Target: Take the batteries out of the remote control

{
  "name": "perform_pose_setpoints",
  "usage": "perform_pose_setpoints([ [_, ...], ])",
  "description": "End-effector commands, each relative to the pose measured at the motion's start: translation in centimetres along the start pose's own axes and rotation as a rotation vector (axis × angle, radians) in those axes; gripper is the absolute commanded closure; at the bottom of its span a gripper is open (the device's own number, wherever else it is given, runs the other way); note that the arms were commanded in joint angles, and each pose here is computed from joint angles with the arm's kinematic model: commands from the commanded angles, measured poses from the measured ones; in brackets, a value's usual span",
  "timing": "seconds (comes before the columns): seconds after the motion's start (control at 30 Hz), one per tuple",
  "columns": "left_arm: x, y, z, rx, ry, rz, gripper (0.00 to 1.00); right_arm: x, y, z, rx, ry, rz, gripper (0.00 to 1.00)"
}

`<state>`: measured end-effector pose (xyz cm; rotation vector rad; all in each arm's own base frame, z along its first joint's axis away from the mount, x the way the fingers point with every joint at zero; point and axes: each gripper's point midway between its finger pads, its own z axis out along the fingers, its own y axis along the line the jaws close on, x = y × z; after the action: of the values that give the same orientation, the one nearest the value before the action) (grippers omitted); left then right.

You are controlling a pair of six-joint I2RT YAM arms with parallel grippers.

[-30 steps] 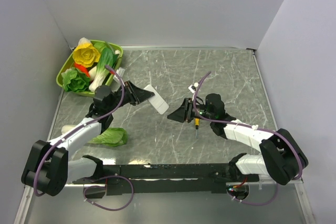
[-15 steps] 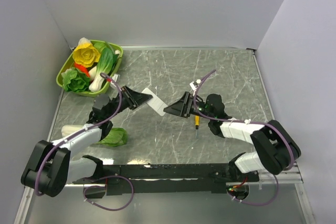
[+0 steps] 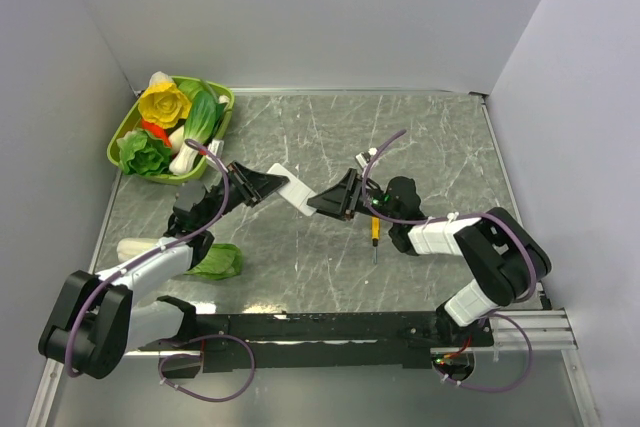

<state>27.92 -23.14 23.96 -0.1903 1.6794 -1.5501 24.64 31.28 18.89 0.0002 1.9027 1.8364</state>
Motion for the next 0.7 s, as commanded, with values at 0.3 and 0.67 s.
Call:
perform_pose_setpoints([
  [0.3, -1.6, -0.4, 0.3, -0.009, -0.056, 0.061, 0.99, -0.1, 0.2, 0.0, -0.030, -0.002, -0.013, 0.69],
  [0.67, -3.1, -0.6, -0.2, -0.030, -0.077, 0.103, 0.99, 0.9, -2.5, -1.3, 0.055, 0.006, -0.029, 0.63],
])
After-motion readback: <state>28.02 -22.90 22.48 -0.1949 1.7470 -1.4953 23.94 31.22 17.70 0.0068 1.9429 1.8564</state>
